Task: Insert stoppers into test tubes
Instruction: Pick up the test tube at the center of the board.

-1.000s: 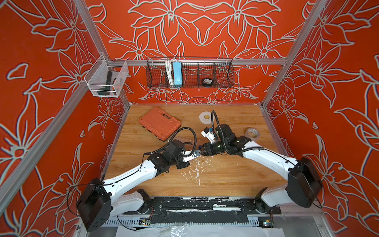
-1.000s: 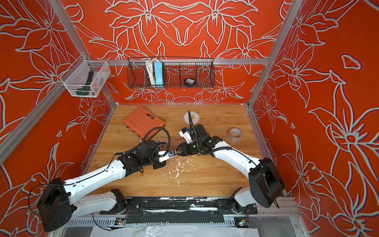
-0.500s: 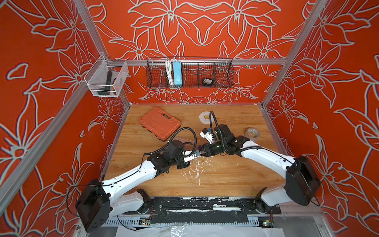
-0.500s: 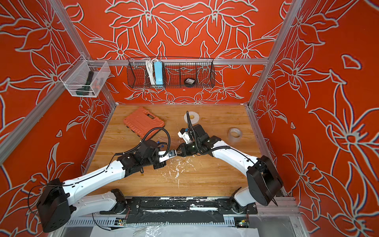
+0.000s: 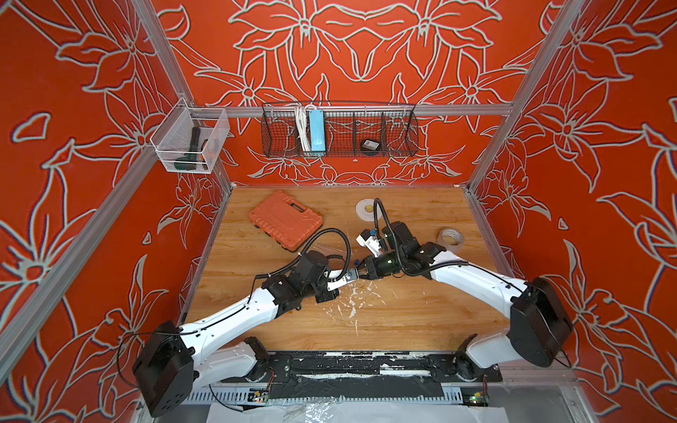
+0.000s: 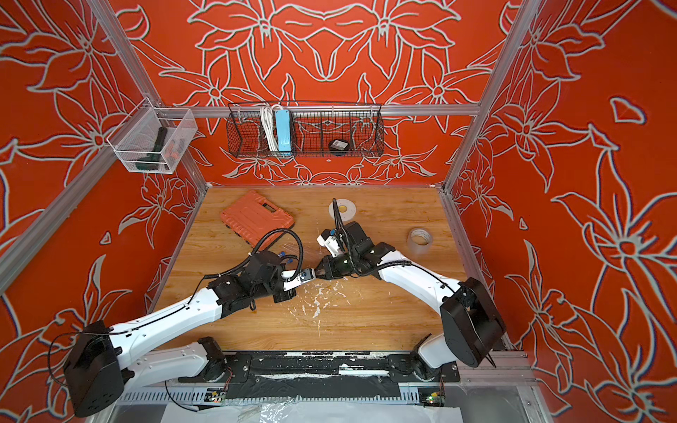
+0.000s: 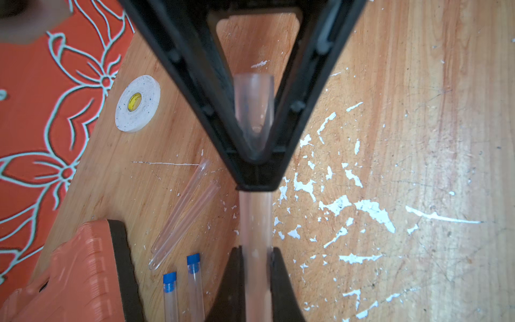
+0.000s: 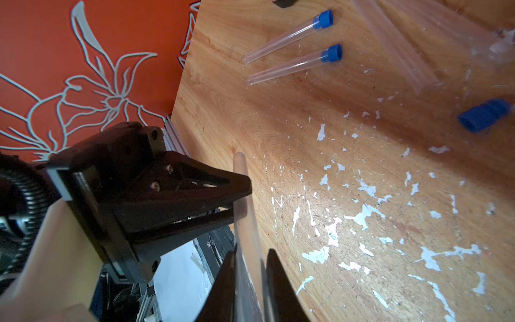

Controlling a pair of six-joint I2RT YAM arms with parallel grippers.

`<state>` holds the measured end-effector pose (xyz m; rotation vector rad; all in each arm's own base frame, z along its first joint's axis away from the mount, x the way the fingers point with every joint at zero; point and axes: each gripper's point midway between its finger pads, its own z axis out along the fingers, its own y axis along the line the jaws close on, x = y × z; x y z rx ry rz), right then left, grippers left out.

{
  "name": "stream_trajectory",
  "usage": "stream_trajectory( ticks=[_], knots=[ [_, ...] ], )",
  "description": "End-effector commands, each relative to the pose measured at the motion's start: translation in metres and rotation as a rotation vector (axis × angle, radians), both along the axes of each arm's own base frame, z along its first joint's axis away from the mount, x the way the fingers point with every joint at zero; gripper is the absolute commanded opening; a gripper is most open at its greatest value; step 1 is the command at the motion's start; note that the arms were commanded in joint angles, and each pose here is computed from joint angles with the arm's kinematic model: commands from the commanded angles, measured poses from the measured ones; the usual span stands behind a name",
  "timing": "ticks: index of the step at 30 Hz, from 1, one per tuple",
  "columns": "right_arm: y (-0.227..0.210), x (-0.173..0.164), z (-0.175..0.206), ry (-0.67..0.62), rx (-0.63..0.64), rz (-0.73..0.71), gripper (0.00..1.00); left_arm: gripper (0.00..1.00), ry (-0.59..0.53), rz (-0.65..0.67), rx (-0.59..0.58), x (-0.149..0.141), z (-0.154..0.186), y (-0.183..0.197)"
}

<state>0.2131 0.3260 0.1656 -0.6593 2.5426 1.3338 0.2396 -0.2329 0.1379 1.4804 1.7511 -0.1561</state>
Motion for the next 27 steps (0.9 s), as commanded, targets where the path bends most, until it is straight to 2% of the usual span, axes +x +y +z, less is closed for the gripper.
stream_trajectory(
  ticks=[1, 6, 10, 12, 20, 27],
  knots=[
    [0.004, -0.002, 0.013, -0.029, 0.03, 0.017, 0.17, 0.04, -0.015, -0.024, -0.013, -0.005, 0.003, -0.002],
    [0.002, -0.006, 0.017, -0.03, 0.044, 0.028, 0.1, 0.09, -0.023, -0.023, -0.012, -0.006, 0.002, 0.0],
    [0.001, -0.01, 0.021, -0.031, 0.059, 0.039, 0.09, 0.25, -0.038, -0.015, -0.025, -0.006, 0.001, 0.002],
    [0.001, -0.014, 0.024, -0.026, 0.074, 0.05, 0.09, 0.29, -0.045, -0.013, -0.025, -0.007, -0.003, 0.004],
    [0.001, -0.024, 0.026, 0.002, 0.11, 0.086, 0.09, 0.29, -0.052, -0.042, -0.05, -0.012, 0.001, 0.0],
    [0.003, -0.024, 0.028, 0.007, 0.124, 0.088, 0.09, 0.22, -0.058, -0.069, -0.093, -0.017, 0.008, -0.004]
  ],
)
